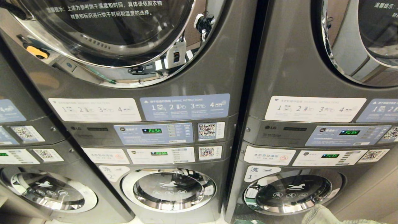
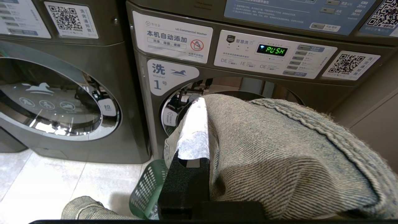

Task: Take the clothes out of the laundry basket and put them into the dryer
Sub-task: Open the dryer

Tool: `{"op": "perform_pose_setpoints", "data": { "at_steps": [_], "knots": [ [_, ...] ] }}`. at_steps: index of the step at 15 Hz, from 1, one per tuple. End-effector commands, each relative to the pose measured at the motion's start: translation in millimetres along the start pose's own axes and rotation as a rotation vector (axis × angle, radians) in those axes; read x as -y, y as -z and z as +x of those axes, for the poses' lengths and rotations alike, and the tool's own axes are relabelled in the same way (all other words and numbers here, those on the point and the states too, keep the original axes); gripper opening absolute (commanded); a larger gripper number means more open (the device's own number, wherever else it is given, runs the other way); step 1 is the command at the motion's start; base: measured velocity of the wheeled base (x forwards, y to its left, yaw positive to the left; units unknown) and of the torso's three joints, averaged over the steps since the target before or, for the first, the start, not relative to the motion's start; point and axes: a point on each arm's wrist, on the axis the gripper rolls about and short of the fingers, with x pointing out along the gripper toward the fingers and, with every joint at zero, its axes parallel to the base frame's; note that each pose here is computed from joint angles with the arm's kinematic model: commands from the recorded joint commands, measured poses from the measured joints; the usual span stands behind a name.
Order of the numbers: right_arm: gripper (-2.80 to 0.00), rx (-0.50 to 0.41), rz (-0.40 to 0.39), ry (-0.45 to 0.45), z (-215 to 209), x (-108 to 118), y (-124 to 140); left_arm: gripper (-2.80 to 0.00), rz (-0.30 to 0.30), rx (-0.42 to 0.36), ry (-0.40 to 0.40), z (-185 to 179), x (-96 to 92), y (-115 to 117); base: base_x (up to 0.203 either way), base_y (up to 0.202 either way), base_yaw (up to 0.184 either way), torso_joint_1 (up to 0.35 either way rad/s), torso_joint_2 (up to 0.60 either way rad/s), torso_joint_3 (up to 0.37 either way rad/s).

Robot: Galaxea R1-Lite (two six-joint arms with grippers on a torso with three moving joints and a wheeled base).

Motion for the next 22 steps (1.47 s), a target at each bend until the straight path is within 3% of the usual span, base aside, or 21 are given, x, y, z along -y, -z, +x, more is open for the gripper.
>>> {"op": "perform_pose_setpoints", "data": {
  "at_steps": [1, 7, 14, 16, 19, 22],
  "knots": [
    [-2.8, -0.002, -0.001, -0.001, 0.1, 0.0, 0.1, 0.0, 0.007, -0.006, -0.018, 3.4, -0.6, 2.2, 0.0, 0.0, 0.0, 0.0, 0.0, 0.0],
    [-2.8, 0.0, -0.002, -0.002, 0.0, 0.0, -0.2, 0.0, 0.016, 0.006, -0.12, 27.7, -11.1, 11.9, 0.0, 0.0, 0.0, 0.0, 0.0, 0.0],
    [-2.8, -0.002, -0.004, -0.007, 0.0, -0.2, 0.1, 0.0, 0.0, 0.029, -0.114, 12.9, -22.7, -1.1, 0.0, 0.0, 0.0, 0.0, 0.0, 0.0],
    [-2.8, -0.002, -0.005, -0.009, 0.0, -0.2, 0.1, 0.0, -0.023, 0.039, -0.083, -0.4, -21.8, 0.9, 0.0, 0.0, 0.0, 0.0, 0.0, 0.0],
    [-2.8, -0.001, -0.005, -0.009, -0.1, -0.2, -0.1, 0.0, -0.053, 0.058, -0.052, -16.7, -15.6, 26.6, 0.0, 0.0, 0.0, 0.0, 0.0, 0.0],
    [-2.8, -0.001, -0.005, -0.009, -0.1, -0.2, -0.1, 0.0, -0.142, 0.147, -0.052, -28.9, -20.0, 37.0, 0.0, 0.0, 0.0, 0.0, 0.0, 0.0]
  ]
}}
